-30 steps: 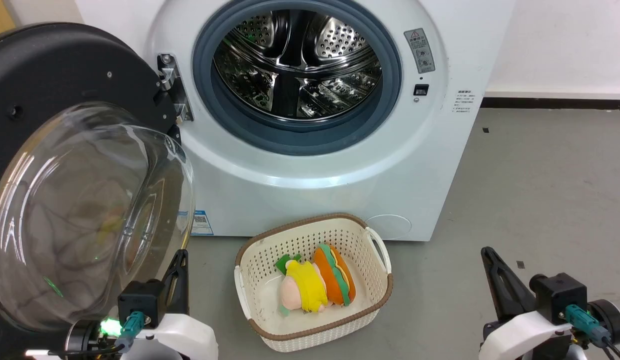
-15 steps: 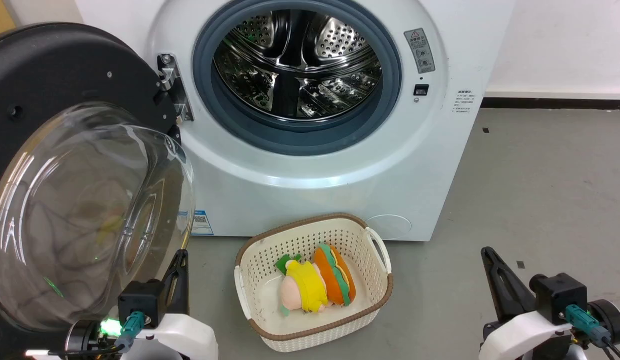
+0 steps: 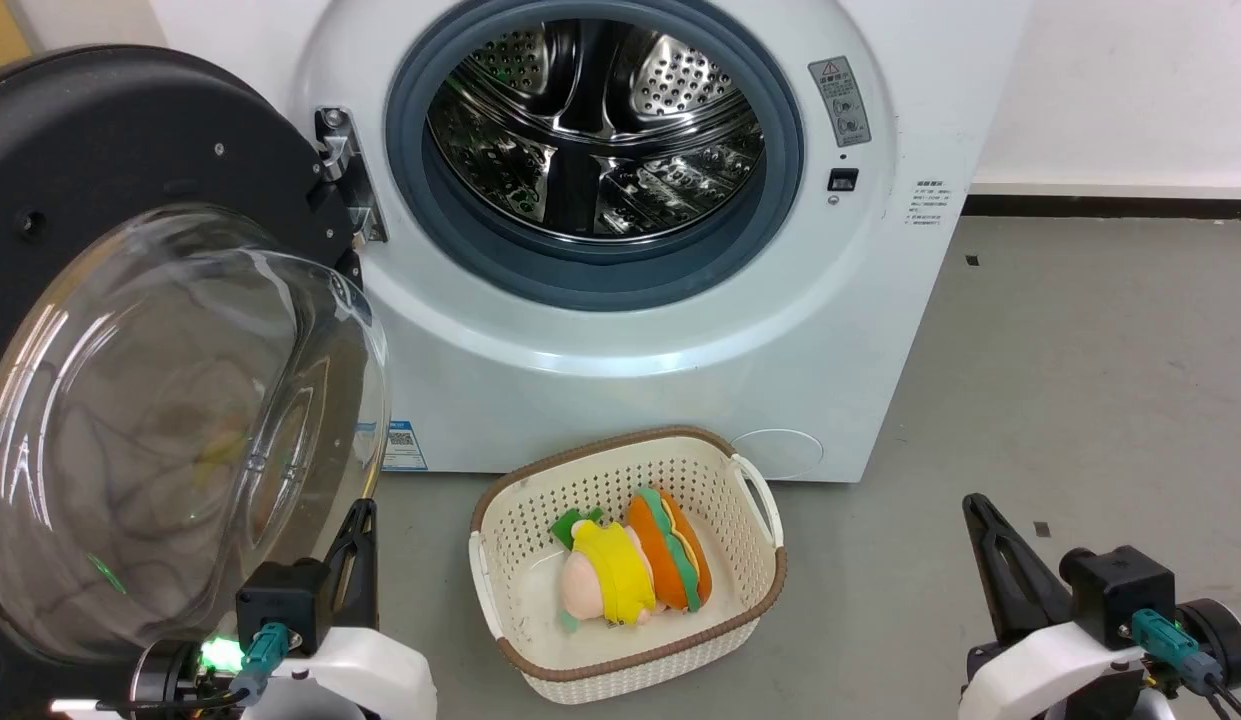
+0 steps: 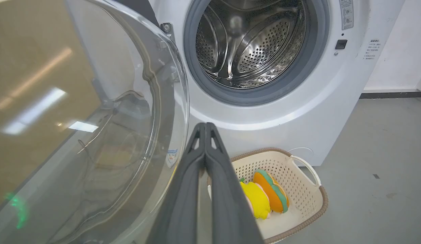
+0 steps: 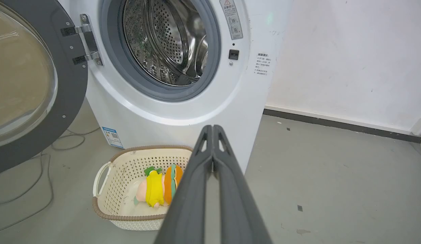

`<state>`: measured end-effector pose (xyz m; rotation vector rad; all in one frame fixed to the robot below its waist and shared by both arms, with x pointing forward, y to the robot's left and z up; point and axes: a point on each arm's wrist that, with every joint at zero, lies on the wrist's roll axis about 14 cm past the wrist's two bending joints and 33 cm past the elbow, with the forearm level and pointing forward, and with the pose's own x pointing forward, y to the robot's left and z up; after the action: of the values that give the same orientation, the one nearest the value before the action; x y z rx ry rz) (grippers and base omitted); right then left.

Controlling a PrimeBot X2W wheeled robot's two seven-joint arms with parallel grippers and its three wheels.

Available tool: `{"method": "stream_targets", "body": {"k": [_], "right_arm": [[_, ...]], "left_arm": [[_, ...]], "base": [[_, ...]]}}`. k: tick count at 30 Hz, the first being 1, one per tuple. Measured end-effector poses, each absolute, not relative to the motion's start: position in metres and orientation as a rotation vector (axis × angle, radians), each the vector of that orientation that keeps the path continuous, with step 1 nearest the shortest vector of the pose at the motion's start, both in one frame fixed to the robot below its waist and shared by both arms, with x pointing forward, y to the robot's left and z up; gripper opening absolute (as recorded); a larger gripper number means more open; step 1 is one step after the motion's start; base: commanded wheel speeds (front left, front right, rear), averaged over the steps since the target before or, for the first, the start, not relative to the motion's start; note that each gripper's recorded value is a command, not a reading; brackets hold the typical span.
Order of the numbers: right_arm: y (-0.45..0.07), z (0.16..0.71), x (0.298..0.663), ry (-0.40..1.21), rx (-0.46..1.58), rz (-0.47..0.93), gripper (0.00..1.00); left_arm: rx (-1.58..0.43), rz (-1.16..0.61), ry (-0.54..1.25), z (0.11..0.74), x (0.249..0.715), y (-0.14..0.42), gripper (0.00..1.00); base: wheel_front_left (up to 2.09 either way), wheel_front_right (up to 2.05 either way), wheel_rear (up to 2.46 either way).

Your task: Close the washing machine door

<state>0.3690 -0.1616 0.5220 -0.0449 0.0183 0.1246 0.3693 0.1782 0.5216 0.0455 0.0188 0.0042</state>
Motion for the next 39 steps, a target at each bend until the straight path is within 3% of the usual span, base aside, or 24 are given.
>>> {"method": "stream_targets", "body": {"k": [7,8,20,21,22,23,39], "right_arm": [[-0.162,0.522,0.369,0.018,-0.045,0.125,0.00],[-0.162,0.522,0.369,0.018,-0.045,0.124,1.00],[-0.165,0.522,0.370,0.011,-0.031,0.114,1.00],[-0.165,0.523,0.370,0.010,-0.027,0.114,1.00],[-0.165,0.523,0.370,0.008,-0.023,0.114,1.00],[-0.165,0.523,0.371,0.006,-0.022,0.113,1.00],[-0.156,0.526,0.382,-0.021,0.017,0.140,1.00]], "left_arm": [[0.045,0.004,0.019,0.522,0.369,0.178,0.00],[0.045,0.004,0.019,0.522,0.369,0.178,1.00],[0.045,0.009,0.012,0.522,0.369,0.177,1.00],[0.045,0.010,0.011,0.522,0.369,0.178,0.78],[0.045,0.012,0.007,0.523,0.369,0.178,0.31],[0.045,0.013,0.001,0.524,0.368,0.178,0.00],[0.042,0.077,-0.154,0.569,0.366,0.196,0.00]], "base": [[0.00,0.00,0.00],[0.00,0.00,0.00],[0.00,0.00,0.00],[0.00,0.00,0.00],[0.00,0.00,0.00],[0.00,0.00,0.00],[0.00,0.00,0.00]]}}
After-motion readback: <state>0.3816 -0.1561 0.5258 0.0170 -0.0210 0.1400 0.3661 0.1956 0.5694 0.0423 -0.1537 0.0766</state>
